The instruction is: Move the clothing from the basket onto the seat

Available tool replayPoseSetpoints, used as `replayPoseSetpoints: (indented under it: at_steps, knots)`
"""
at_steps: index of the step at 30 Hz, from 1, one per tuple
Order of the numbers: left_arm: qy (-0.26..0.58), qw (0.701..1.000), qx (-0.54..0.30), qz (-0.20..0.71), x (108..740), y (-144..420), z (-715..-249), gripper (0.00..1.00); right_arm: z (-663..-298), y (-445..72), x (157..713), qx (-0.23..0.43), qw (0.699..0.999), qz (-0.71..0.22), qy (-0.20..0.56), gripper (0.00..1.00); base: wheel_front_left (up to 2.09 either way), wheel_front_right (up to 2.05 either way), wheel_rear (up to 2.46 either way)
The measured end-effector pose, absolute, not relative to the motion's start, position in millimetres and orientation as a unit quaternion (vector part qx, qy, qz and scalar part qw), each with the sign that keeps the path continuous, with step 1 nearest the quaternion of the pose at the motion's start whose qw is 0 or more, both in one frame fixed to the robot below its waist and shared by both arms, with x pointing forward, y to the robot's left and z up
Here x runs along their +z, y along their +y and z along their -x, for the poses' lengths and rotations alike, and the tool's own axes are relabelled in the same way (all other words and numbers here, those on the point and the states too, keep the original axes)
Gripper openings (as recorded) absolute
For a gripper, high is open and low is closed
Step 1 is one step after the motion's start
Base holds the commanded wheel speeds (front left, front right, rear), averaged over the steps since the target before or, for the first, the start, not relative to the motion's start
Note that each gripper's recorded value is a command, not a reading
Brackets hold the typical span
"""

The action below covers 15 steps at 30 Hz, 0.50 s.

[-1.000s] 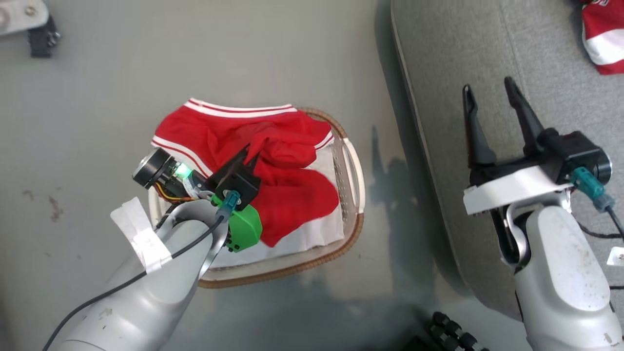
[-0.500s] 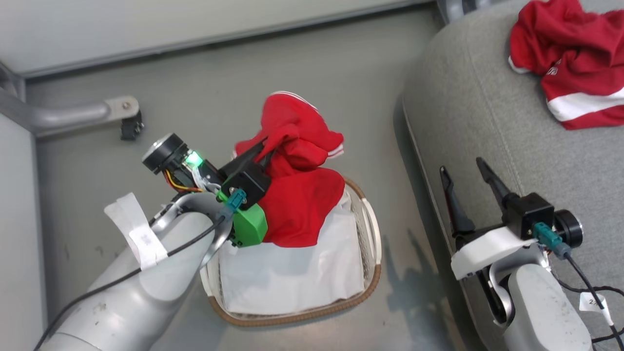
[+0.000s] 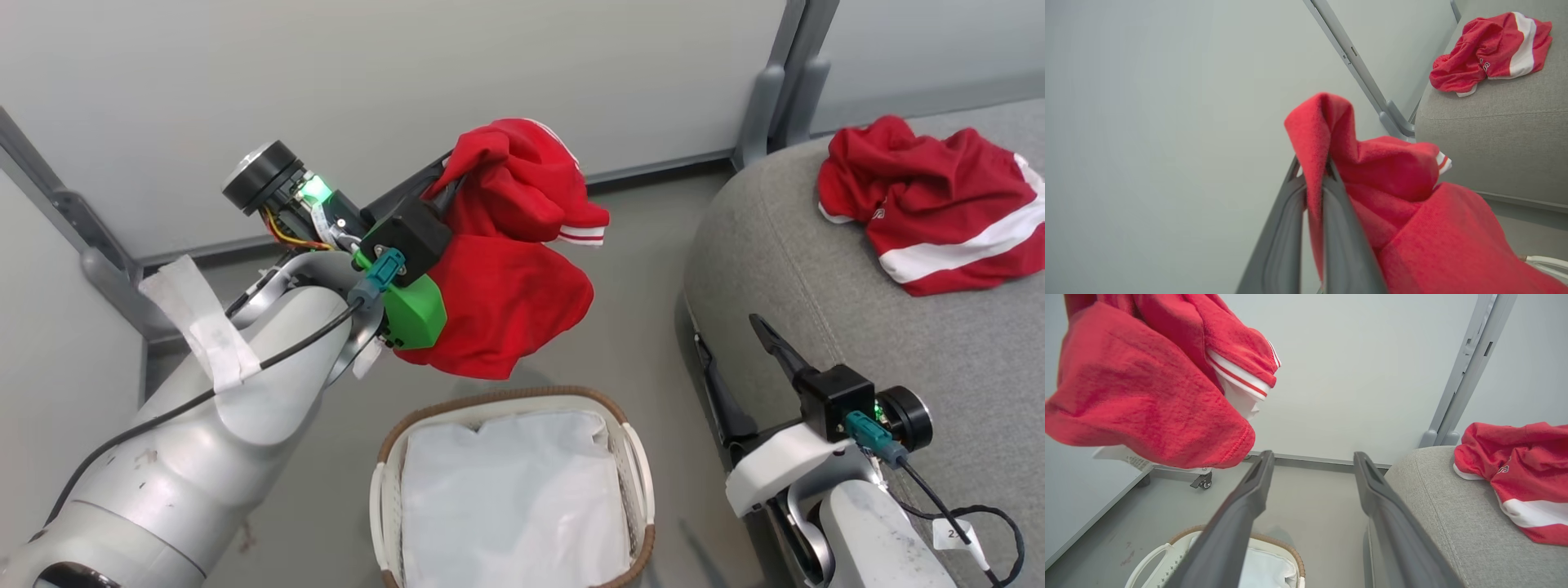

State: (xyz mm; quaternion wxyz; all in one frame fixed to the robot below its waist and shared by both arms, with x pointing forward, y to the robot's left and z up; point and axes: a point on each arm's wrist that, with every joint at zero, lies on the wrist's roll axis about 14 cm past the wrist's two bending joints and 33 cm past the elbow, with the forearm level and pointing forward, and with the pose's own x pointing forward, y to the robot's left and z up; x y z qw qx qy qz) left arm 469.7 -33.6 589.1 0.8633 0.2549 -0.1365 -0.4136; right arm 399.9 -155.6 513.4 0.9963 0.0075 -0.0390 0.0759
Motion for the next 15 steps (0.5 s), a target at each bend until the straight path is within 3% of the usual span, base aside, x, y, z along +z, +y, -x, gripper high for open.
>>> replayPoseSetpoints:
  at_steps: [15]
  knots:
    - [-0.18,0.842,-0.429,-0.274,632,-53,-441,0.0,-405,-122,557,0.128,0.987,0.017,-0.095,1.0,0.0,0.0,0.0]
